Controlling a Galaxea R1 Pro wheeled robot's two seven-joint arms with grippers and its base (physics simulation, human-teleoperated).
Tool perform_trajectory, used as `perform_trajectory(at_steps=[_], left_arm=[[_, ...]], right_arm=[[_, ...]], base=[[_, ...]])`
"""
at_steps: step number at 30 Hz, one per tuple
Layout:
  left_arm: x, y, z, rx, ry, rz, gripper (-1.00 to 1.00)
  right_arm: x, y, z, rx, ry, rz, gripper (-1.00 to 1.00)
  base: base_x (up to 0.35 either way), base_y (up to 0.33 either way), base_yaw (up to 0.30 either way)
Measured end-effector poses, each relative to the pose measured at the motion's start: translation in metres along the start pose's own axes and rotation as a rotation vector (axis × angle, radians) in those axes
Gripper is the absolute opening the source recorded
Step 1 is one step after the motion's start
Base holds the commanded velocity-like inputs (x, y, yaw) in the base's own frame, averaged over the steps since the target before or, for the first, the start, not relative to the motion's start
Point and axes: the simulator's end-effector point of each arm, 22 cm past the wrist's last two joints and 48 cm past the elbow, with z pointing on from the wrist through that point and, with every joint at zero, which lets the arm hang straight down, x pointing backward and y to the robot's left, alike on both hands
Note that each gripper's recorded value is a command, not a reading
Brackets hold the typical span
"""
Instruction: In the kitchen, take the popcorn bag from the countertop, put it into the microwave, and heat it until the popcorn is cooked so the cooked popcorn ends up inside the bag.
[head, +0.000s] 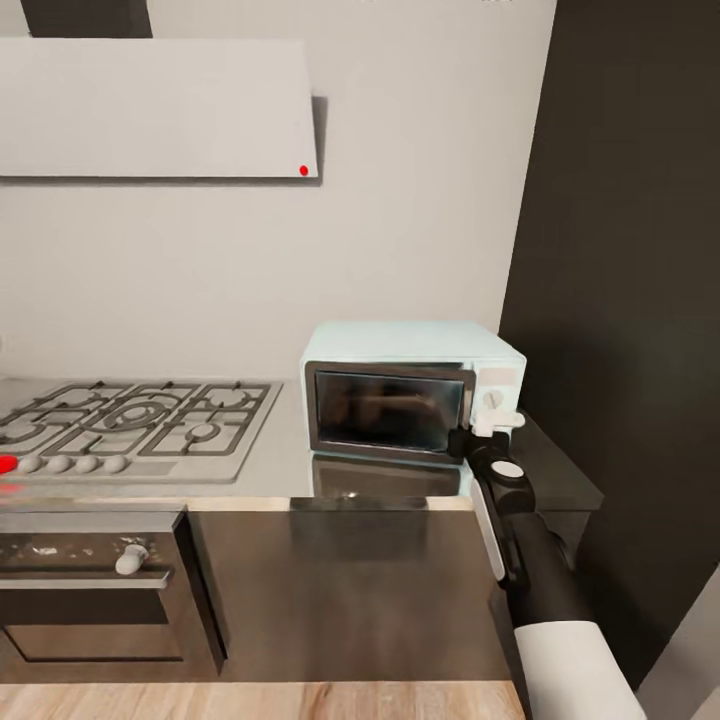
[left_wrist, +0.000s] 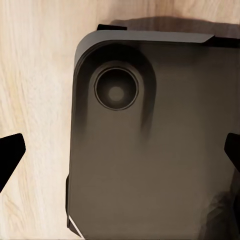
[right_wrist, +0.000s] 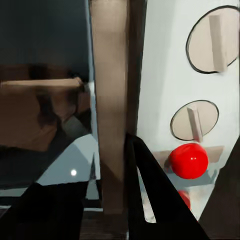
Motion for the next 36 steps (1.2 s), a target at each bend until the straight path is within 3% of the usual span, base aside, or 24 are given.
perform_trajectory(at_steps=[12, 22, 23, 36], left_arm=[[0.000, -0.003, 0.000, 0.003, 0.000, -0.004, 1.00], [0.000, -0.003, 0.000, 0.004, 0.001, -0.004, 1.00], [0.001, -0.003, 0.000, 0.004, 0.002, -0.004, 1.00], [0.000, -0.003, 0.000, 0.004, 0.001, -0.004, 1.00]], right_arm=[[0.001, 0.001, 0.001, -0.005, 0.003, 0.013, -1.00], [0.004, 0.014, 0.001, -0.063, 0.017, 0.100, -1.00], [0.002, 0.016, 0.000, -0.030, -0.001, -0.033, -1.00], [0.002, 0.027, -0.002, -0.045, -0.005, -0.059, -1.00]], base=[[-0.018, 0.000, 0.000], [-0.195, 0.000, 0.000], [-0.101, 0.000, 0.000], [-0.083, 0.000, 0.000]])
